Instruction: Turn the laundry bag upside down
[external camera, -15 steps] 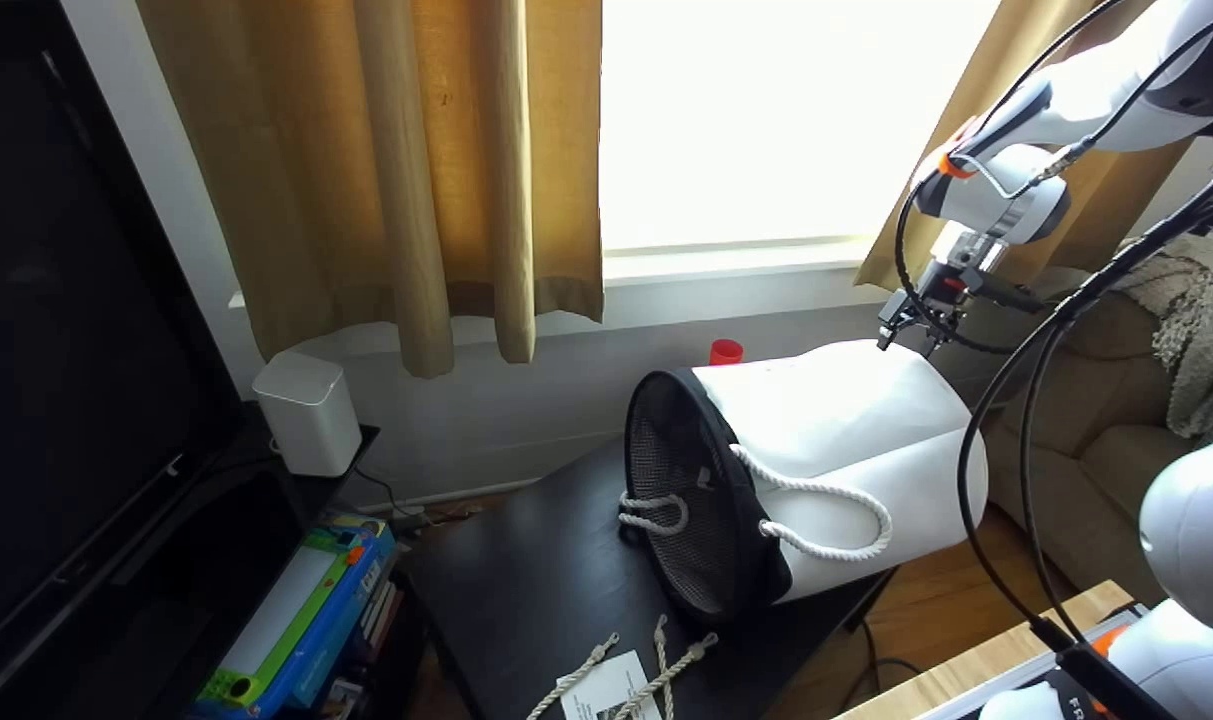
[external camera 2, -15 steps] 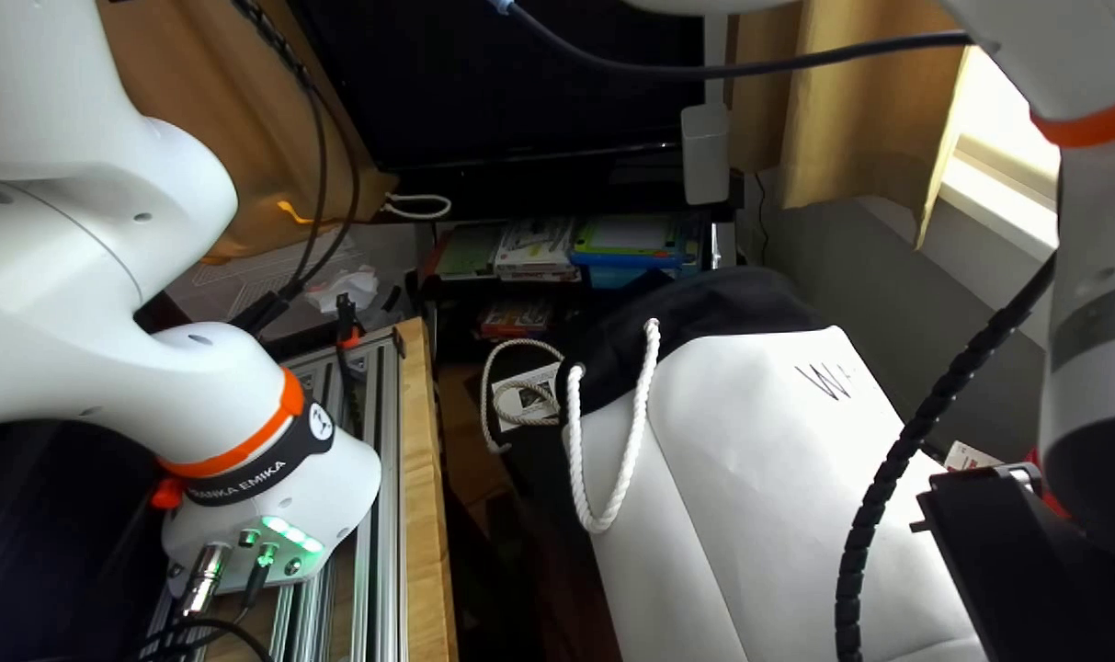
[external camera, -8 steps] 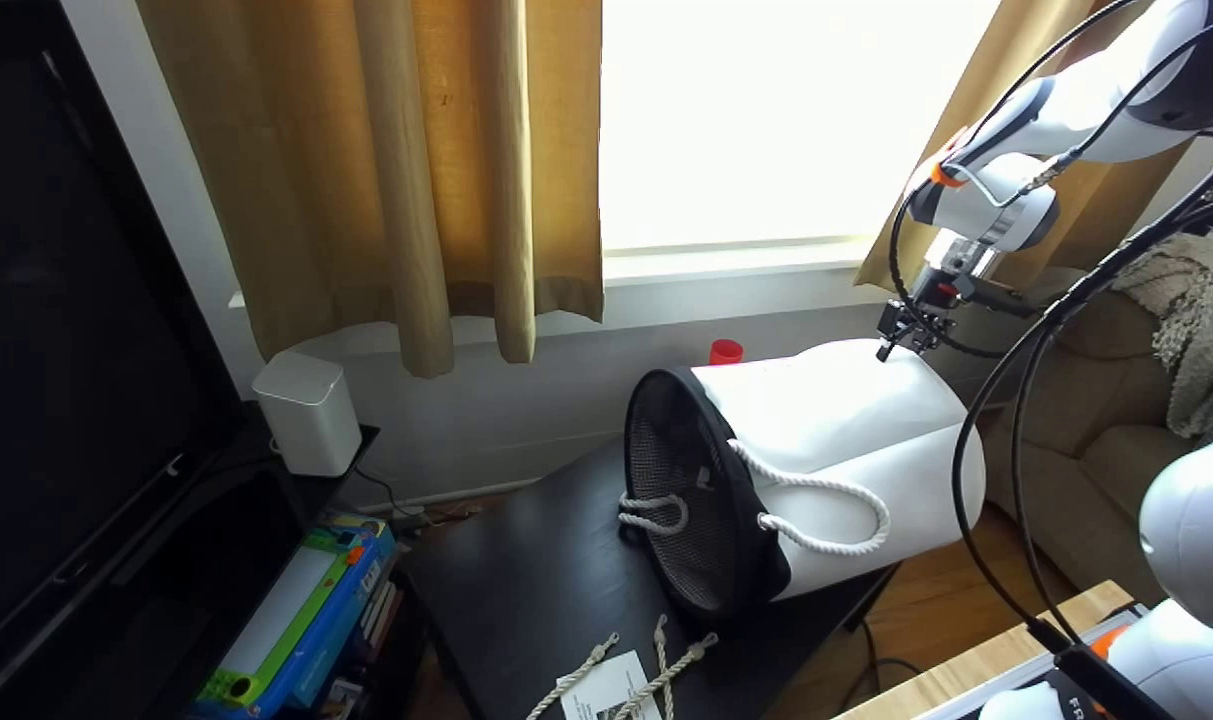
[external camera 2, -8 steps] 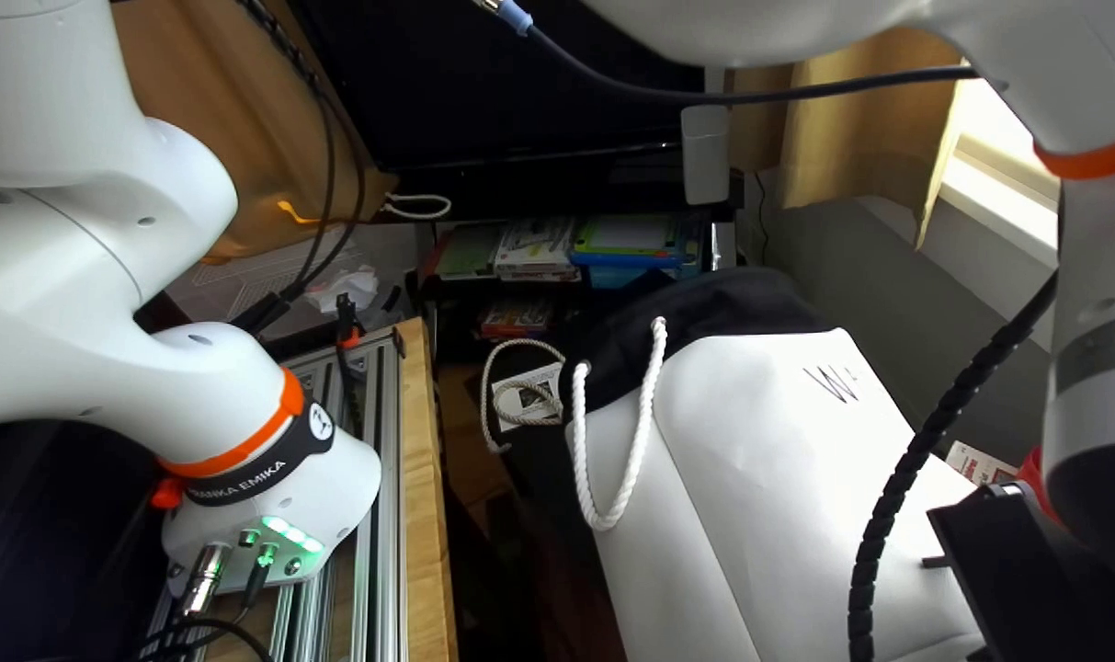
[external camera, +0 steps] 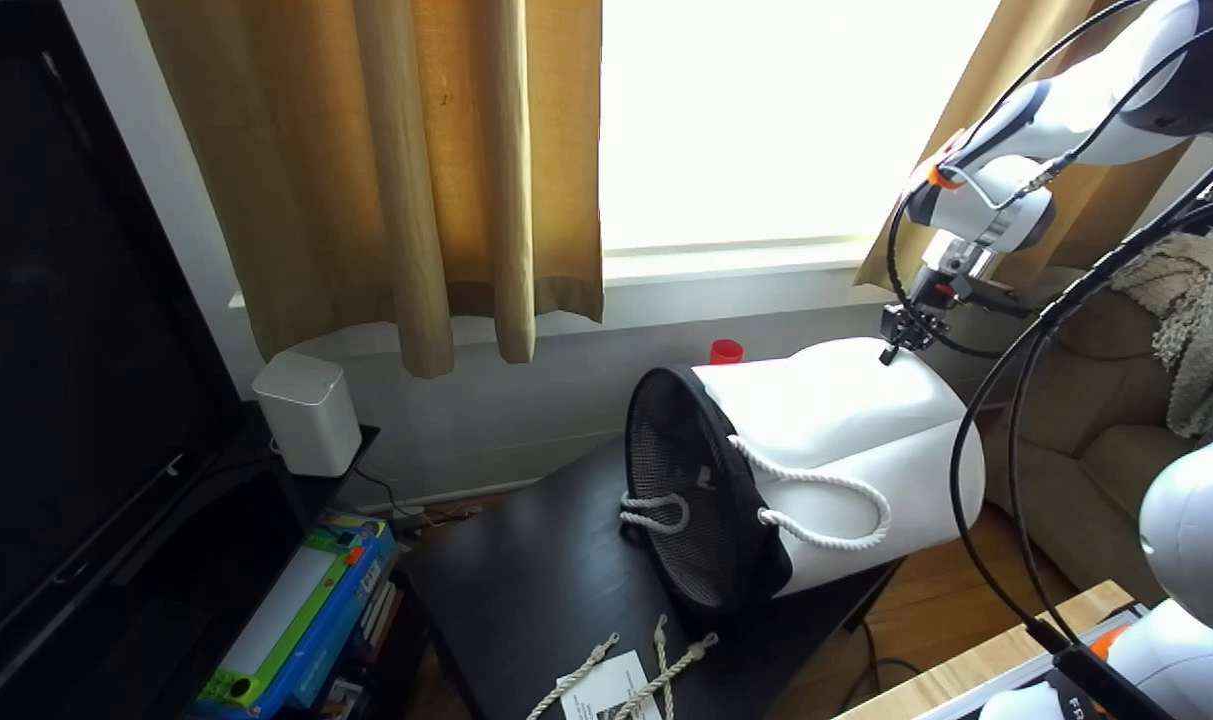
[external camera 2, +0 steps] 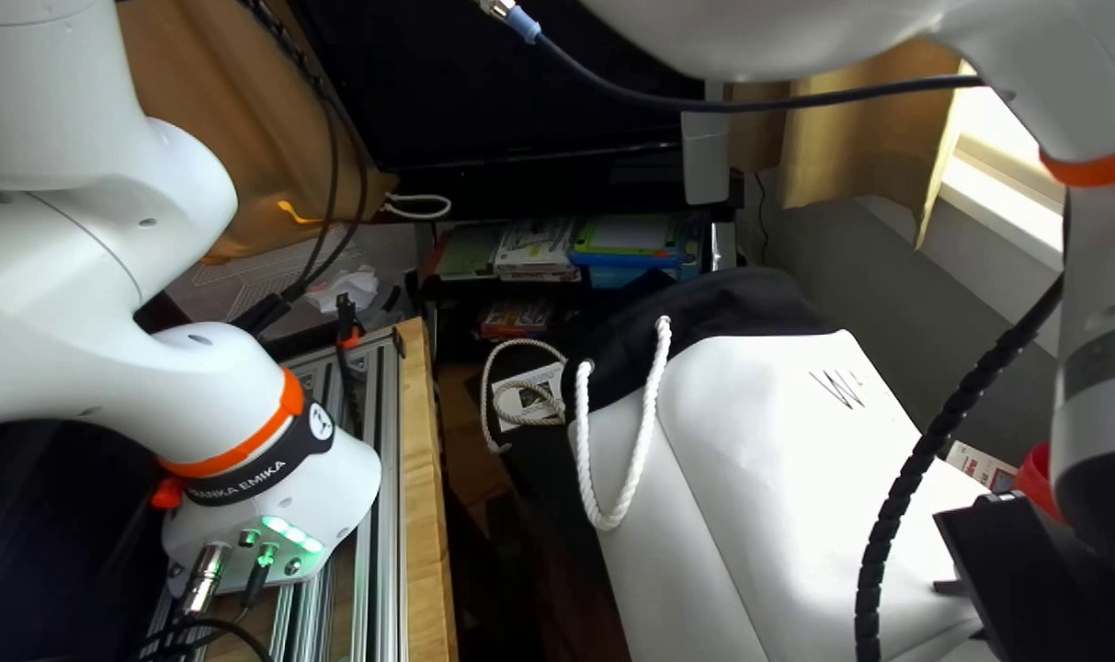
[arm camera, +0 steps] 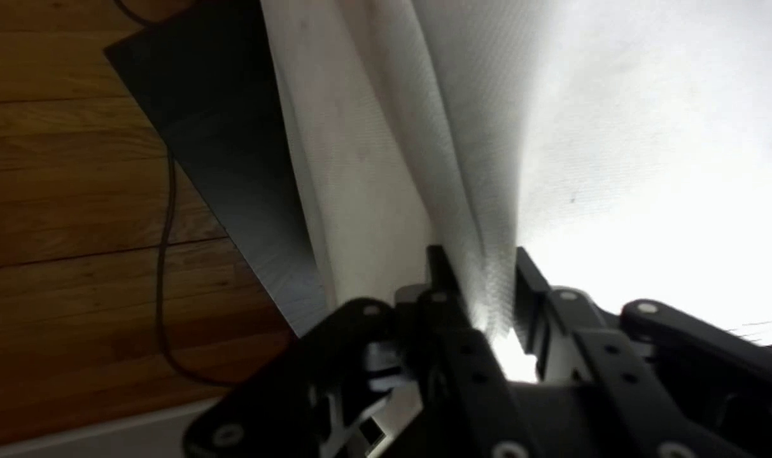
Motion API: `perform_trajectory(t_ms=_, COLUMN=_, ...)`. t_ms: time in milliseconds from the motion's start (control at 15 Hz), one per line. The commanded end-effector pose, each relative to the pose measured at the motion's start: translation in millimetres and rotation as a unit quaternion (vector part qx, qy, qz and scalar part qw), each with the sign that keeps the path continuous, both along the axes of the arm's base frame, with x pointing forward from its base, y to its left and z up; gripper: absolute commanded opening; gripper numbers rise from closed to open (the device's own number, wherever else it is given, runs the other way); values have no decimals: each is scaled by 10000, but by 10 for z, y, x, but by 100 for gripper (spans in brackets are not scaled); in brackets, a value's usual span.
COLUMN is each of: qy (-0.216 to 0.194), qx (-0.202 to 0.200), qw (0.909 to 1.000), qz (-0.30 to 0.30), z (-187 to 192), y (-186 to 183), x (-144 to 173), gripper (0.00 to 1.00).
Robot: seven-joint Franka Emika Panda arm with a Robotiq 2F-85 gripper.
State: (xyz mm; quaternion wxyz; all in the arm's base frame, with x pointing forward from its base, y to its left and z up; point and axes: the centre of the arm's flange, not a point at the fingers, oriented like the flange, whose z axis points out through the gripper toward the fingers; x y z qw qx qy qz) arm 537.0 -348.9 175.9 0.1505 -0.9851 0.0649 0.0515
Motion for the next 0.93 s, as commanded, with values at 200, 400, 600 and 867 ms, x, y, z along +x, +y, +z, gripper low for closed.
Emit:
perform_trajectory(t_ms=200, qy=-32, qx=112, qw=9997, qz=223, z=380, y=226, x=97, gripper=2)
perform_trajectory(t_ms=400, qy=-72, qx=121, qw=9991, qz=404, z=626, y=423, x=152, gripper=3)
perform_trajectory(t_ms=600, qy=-3, qx=22, qw=9983, qz=583, z=891, y=625, x=193, gripper=3)
perform_trajectory(t_ms=867, qy=133, qx=-325, qw=9964, qz=773, z=1151, y=881, x=193, gripper=3)
